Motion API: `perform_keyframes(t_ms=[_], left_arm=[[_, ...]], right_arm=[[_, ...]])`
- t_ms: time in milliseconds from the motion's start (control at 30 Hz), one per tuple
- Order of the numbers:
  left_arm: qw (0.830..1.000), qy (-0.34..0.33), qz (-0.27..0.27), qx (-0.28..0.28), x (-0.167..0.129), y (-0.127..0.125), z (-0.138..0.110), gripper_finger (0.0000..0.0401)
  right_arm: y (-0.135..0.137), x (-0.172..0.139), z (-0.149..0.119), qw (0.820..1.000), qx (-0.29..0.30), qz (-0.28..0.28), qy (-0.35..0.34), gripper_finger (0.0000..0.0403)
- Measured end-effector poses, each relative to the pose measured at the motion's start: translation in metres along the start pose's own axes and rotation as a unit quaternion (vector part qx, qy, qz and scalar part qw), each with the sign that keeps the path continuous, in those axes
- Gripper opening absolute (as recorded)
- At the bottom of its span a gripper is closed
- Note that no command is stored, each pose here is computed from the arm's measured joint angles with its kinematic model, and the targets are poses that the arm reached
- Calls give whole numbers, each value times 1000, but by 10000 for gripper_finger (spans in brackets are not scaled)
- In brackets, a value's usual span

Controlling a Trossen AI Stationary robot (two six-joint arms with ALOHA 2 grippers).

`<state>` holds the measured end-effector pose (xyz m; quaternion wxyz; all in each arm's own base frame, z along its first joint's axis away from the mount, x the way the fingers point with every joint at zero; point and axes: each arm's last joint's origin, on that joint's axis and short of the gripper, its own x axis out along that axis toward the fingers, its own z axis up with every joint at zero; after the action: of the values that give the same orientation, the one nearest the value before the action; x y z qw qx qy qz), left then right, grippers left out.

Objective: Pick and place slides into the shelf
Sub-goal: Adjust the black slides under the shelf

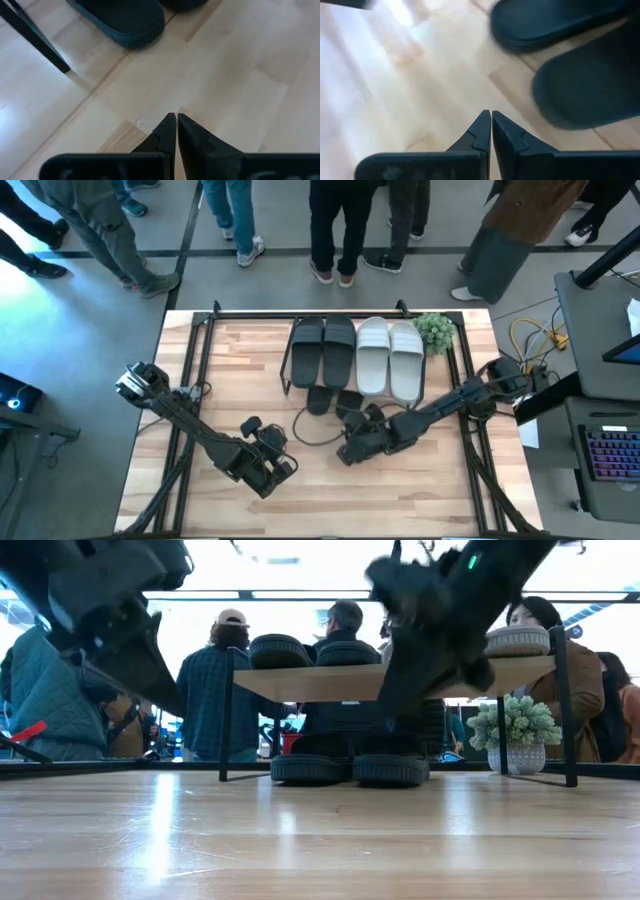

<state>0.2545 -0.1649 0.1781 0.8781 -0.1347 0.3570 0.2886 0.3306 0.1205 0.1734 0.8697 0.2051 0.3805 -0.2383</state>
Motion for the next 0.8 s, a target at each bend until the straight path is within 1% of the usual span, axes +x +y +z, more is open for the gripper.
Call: perform_keyframes(t_ms=[100, 200, 300, 367, 467, 600, 667, 800], left_arm=[[999, -4, 17, 33, 10, -1, -2, 2], [998, -10, 32, 57, 29, -3, -2, 2], [998, -22, 32, 53, 48, -8, 1, 2], [998, -34, 36, 38, 57, -8, 4, 2], [997, -52, 48, 14, 68, -6, 11, 2], [996, -66, 50, -25, 80, -1, 27, 2], [996, -71, 47, -27, 86, 2, 35, 1], [997, -70, 43, -10, 97, 8, 49, 1]], right_arm=[[8, -21, -5, 1000, -9, -7, 3, 9], [12, -41, -15, 999, 17, -28, -8, 9], [15, -60, -24, 997, 55, -34, -31, 9], [16, -69, -30, 996, 78, -34, -41, 9], [16, -76, -39, 993, 103, -41, -52, 9], [15, -81, -48, 990, 122, -53, -57, 9], [14, -82, -50, 989, 124, -57, -56, 9], [12, -83, -51, 987, 128, -66, -65, 9]])
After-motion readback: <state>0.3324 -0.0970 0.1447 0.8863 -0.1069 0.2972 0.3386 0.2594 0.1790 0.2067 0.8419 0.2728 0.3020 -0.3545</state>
